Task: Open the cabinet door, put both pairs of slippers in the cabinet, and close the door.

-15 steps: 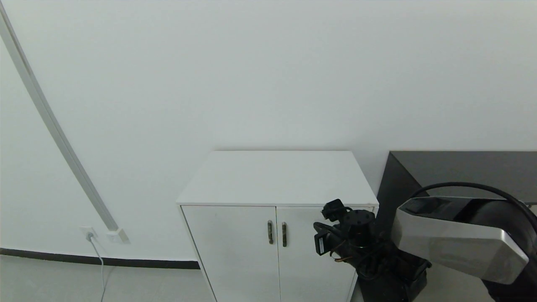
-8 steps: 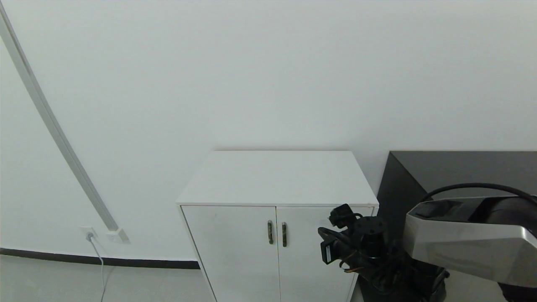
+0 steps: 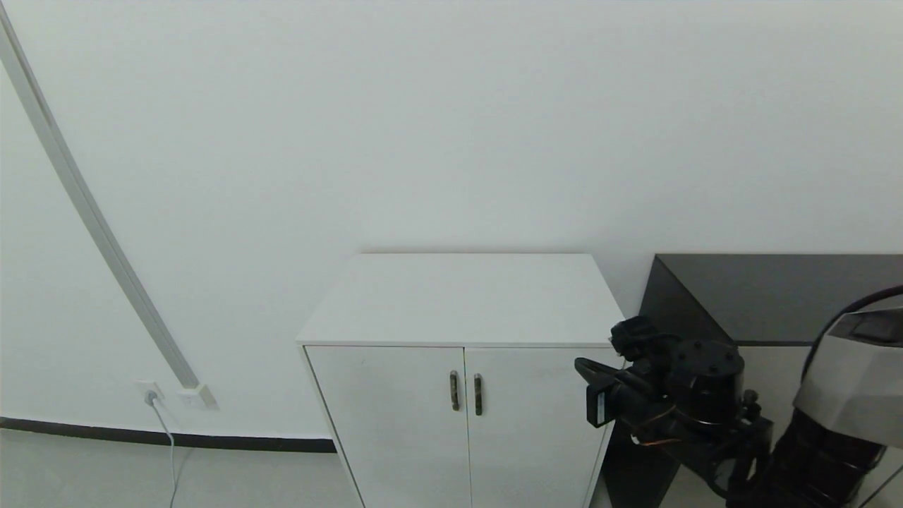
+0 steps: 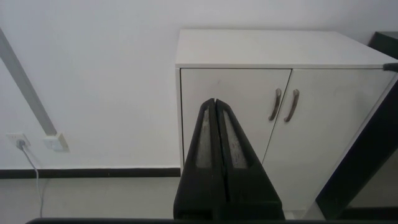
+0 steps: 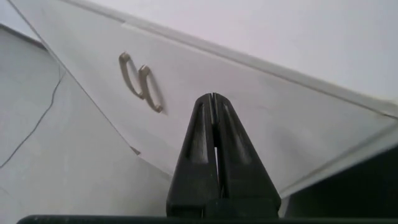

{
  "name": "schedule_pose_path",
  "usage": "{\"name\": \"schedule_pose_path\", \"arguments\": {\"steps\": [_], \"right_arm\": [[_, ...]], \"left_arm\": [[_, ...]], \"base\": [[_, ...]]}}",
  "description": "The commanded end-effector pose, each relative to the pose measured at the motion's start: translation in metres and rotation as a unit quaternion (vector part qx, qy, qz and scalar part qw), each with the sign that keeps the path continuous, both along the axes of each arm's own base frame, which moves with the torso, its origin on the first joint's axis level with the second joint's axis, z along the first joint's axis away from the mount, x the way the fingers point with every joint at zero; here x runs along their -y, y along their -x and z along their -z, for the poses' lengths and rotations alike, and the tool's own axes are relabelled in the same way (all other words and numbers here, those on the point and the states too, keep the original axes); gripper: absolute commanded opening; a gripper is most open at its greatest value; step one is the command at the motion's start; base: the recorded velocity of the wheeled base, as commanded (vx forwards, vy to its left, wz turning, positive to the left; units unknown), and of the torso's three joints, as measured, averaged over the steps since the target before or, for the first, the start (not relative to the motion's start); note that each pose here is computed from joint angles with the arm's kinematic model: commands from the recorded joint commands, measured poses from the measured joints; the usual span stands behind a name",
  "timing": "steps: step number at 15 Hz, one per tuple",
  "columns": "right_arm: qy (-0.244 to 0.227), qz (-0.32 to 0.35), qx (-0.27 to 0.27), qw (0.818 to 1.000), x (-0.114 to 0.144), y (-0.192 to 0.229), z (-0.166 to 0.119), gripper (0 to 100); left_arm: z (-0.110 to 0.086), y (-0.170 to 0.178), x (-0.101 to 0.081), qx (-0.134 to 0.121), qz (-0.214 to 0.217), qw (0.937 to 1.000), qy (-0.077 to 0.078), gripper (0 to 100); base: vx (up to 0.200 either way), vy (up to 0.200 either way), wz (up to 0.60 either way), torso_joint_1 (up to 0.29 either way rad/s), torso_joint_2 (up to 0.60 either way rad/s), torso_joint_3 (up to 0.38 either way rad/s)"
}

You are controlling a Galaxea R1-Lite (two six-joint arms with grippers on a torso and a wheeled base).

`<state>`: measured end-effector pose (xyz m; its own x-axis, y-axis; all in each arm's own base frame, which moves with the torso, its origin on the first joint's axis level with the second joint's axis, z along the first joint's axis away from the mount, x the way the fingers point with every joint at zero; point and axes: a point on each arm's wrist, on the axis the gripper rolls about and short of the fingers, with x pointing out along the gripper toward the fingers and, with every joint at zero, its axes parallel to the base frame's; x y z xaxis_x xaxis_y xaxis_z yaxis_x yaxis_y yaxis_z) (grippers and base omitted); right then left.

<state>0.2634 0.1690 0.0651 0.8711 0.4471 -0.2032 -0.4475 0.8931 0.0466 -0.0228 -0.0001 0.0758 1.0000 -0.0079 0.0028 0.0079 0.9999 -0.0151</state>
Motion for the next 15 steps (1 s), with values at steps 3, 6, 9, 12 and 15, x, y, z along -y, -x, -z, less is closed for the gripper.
{"name": "schedule_pose_path", "arguments": {"steps": [3,6,9,12,15], "right_arm": [[0.014,0.045,0.029,0.998,0.050,0.030,-0.032,0],[0.021,0.076,0.026,0.997,0.078,0.051,-0.037,0],[0.037,0.109,0.034,0.993,0.108,0.085,-0.043,0],[0.037,0.144,0.037,0.988,0.129,0.109,-0.053,0],[0.038,0.151,0.033,0.987,0.142,0.150,-0.065,0]], "left_arm": [[0.000,0.000,0.000,0.000,0.000,1.0000,0.000,0],[0.000,0.000,0.000,0.000,0.000,1.0000,0.000,0],[0.000,0.000,0.000,0.000,0.000,1.0000,0.000,0],[0.000,0.000,0.000,0.000,0.000,1.0000,0.000,0],[0.000,0.000,0.000,0.000,0.000,1.0000,-0.001,0]], "base": [[0.000,0.000,0.00,0.000,0.00,0.000],[0.000,0.000,0.00,0.000,0.00,0.000],[0.000,0.000,0.00,0.000,0.00,0.000],[0.000,0.000,0.00,0.000,0.00,0.000],[0.000,0.000,0.00,0.000,0.00,0.000]]}}
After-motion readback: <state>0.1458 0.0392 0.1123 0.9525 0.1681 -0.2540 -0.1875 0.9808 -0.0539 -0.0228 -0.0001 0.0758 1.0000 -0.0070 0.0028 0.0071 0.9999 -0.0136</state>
